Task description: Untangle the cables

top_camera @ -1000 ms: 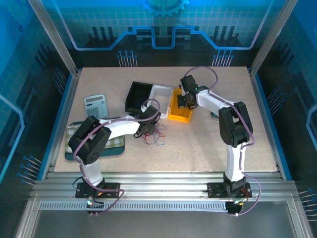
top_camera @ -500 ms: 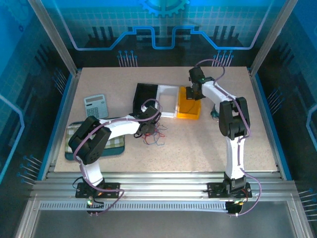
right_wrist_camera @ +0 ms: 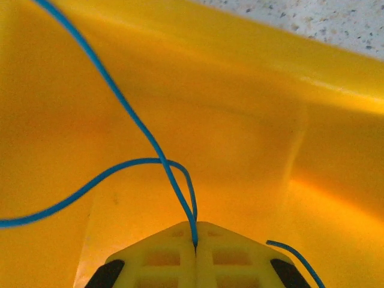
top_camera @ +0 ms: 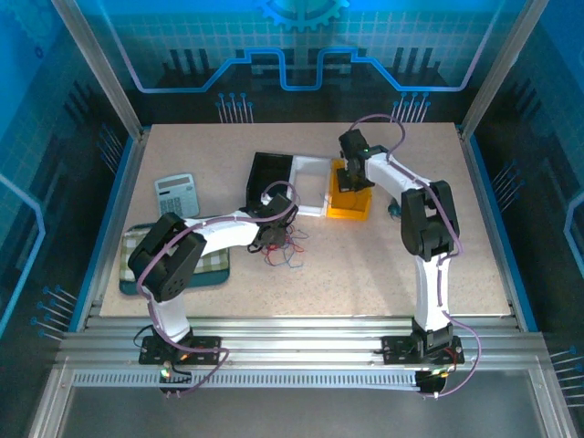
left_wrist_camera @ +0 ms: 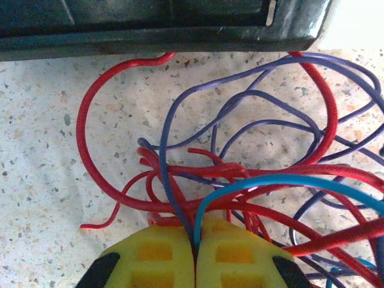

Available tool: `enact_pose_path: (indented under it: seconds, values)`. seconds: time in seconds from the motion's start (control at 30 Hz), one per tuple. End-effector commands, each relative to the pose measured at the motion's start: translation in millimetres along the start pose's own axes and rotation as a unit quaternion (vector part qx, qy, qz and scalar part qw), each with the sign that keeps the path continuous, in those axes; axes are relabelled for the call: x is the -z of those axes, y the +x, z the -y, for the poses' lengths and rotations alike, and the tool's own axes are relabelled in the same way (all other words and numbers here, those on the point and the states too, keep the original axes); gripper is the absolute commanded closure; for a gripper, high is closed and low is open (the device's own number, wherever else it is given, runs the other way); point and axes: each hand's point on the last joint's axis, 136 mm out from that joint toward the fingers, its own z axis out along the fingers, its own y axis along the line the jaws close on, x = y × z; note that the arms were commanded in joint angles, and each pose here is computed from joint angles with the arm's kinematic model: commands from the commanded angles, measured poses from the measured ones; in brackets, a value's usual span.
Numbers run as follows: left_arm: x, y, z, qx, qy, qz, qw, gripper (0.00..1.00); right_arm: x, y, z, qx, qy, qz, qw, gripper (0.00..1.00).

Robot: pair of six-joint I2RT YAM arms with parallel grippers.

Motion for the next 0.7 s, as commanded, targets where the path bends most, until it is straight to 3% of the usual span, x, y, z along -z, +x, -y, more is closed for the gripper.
enact_pose_path:
  seconds: [0.0, 0.27, 0.67]
  values:
    - [-3, 5, 6, -0.009, 0.003, -0.017, 1.000, 1.00, 10, 11, 5, -0.002, 0.019, -0.016, 1.000, 1.00]
    - [-2, 5, 6, -0.009, 0.003, -0.015, 1.000, 1.00, 6, 16, 17, -0.017, 0.046, -0.026, 0.998, 1.00]
    - [-2, 5, 5, -0.009, 0.002, -0.013, 1.000, 1.00, -8, 29, 7, -0.023, 0.025, -0.064, 0.997, 1.00]
